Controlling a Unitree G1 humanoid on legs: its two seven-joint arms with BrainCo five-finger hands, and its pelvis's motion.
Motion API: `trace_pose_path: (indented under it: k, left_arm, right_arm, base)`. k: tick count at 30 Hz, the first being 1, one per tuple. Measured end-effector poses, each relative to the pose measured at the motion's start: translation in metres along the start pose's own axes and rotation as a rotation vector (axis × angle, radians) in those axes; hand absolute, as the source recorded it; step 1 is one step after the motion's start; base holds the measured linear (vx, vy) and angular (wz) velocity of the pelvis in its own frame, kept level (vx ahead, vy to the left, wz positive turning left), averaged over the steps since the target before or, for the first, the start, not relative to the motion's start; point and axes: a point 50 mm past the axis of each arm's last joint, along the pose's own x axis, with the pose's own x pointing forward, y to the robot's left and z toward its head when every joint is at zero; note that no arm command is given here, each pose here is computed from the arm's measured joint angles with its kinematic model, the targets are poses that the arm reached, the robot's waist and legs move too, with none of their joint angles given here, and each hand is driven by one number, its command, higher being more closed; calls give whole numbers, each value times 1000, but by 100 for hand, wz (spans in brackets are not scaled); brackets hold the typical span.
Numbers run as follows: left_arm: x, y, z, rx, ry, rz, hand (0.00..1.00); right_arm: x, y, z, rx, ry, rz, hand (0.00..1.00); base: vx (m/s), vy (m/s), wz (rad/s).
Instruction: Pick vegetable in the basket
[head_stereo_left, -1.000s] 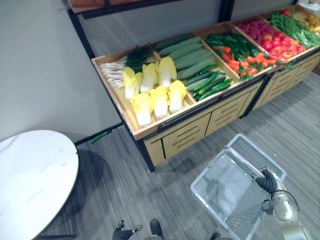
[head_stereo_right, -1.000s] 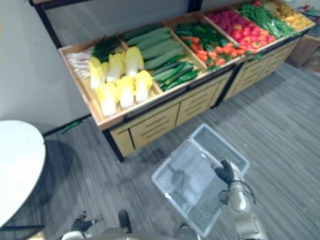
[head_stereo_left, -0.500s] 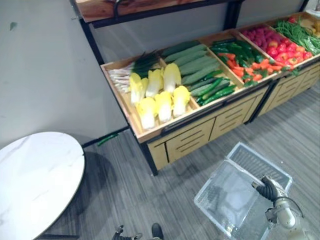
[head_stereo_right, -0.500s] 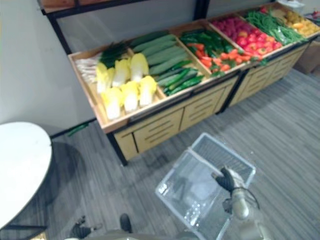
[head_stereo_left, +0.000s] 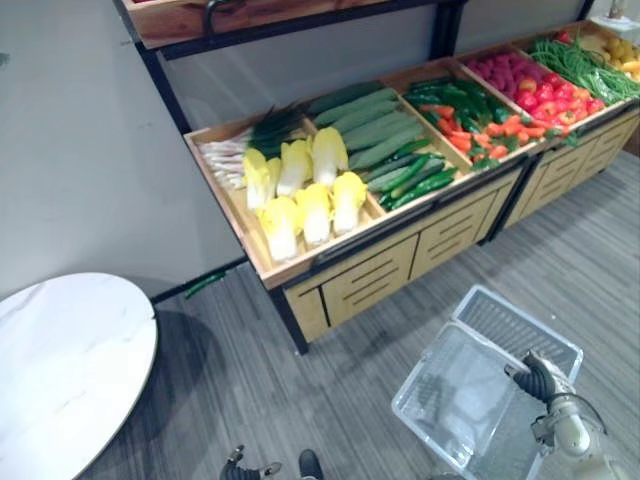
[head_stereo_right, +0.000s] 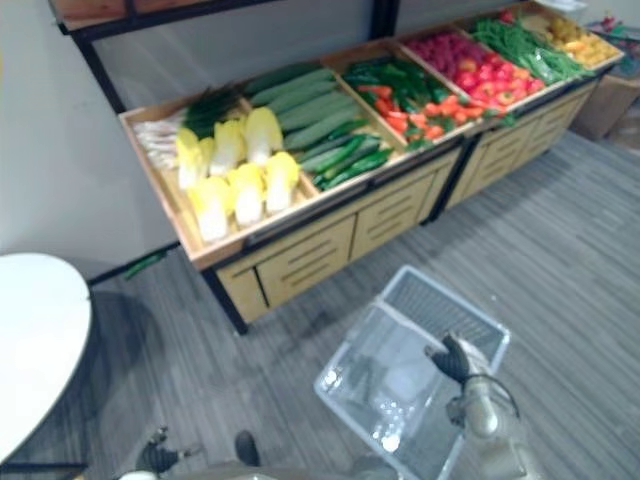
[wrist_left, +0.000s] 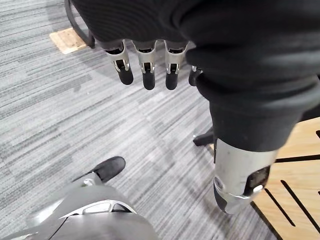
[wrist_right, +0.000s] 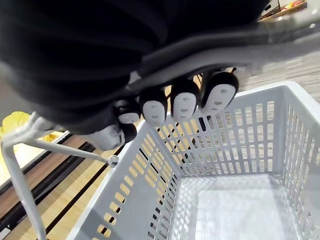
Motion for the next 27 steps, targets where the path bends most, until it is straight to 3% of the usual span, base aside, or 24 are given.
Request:
trace_pose_path:
  k: [10,27]
  left_arm:
    - [-4,-18,2,-83,2,-1,0]
    - [0,-19,7,-47,5,0,0]
  right_arm:
    - [2,3,9,11,-21,0,100]
    - [14,19,29,101,-30,-25,100]
  base:
    - [77,-122,21]
    - [80,105,-15]
